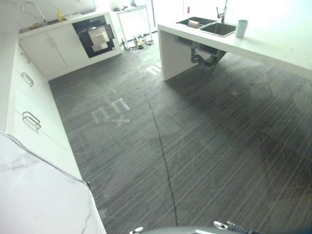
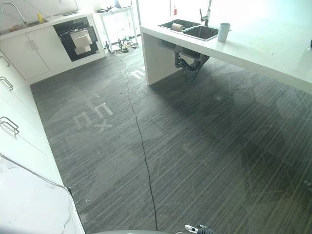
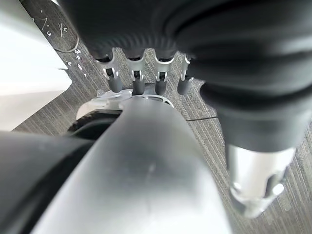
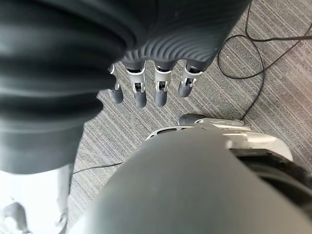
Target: Place the dishes in the dishwasher.
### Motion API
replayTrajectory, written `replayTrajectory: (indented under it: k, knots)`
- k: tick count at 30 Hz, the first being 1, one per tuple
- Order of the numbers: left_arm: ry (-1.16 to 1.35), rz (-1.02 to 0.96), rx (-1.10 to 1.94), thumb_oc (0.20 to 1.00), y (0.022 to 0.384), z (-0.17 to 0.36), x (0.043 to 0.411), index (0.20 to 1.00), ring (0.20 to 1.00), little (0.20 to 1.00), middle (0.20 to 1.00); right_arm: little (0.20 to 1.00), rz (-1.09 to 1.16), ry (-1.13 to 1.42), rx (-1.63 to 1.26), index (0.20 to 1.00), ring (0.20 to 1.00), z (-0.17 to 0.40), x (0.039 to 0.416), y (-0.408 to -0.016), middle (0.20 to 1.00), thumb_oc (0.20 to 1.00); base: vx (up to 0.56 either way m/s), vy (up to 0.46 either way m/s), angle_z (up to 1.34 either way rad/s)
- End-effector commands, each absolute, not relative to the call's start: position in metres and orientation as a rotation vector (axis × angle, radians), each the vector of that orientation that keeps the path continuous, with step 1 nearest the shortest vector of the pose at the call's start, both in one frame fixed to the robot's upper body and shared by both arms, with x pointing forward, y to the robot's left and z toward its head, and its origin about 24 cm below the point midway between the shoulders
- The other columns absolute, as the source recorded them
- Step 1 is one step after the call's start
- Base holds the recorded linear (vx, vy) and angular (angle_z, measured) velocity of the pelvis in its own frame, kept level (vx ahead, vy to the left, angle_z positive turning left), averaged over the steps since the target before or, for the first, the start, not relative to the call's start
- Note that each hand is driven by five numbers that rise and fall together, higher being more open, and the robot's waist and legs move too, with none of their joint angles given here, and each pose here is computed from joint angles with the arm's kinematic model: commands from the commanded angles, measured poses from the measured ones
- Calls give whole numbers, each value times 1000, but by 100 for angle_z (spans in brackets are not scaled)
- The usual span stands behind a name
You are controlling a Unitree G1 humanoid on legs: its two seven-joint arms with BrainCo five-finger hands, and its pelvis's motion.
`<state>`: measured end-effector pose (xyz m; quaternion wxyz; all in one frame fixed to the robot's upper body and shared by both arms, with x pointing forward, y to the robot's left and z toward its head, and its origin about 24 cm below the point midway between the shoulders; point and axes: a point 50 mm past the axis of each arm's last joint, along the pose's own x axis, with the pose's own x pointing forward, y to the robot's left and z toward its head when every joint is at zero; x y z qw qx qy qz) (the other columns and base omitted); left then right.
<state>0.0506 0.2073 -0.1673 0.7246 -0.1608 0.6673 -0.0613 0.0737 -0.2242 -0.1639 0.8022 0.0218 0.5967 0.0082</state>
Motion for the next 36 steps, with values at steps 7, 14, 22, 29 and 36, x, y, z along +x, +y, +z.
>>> replayTrajectory:
  k: [7, 14, 22, 29, 36]
  knots:
    - [1377, -274, -501, 1000, 161, -167, 77, 1000, 1000, 1000, 1000, 1000, 142, 1243, 57, 1000, 1000, -166, 94, -193, 1000, 1000, 2, -5, 3]
    - [1381, -280, -474, 1000, 160, -168, 75, 1000, 1000, 1000, 1000, 1000, 142, 1234, 57, 1000, 1000, -165, 95, -192, 1000, 1000, 0, 0, 0]
    - [1358, -293, -477, 1000, 159, -165, 88, 1000, 1000, 1000, 1000, 1000, 139, 1200, 72, 1000, 1000, -163, 105, -191, 1000, 1000, -58, 0, 0]
    - [1280, -245, -540, 1000, 155, -160, 110, 1000, 1000, 1000, 1000, 1000, 88, 1146, 131, 1000, 1000, -156, 127, -194, 1000, 1000, -88, 1, -1]
    - [1446, -286, -524, 1000, 153, -167, 73, 1000, 1000, 1000, 1000, 1000, 49, 1279, 150, 1000, 1000, -163, 99, -205, 1000, 1000, 235, 5, 3]
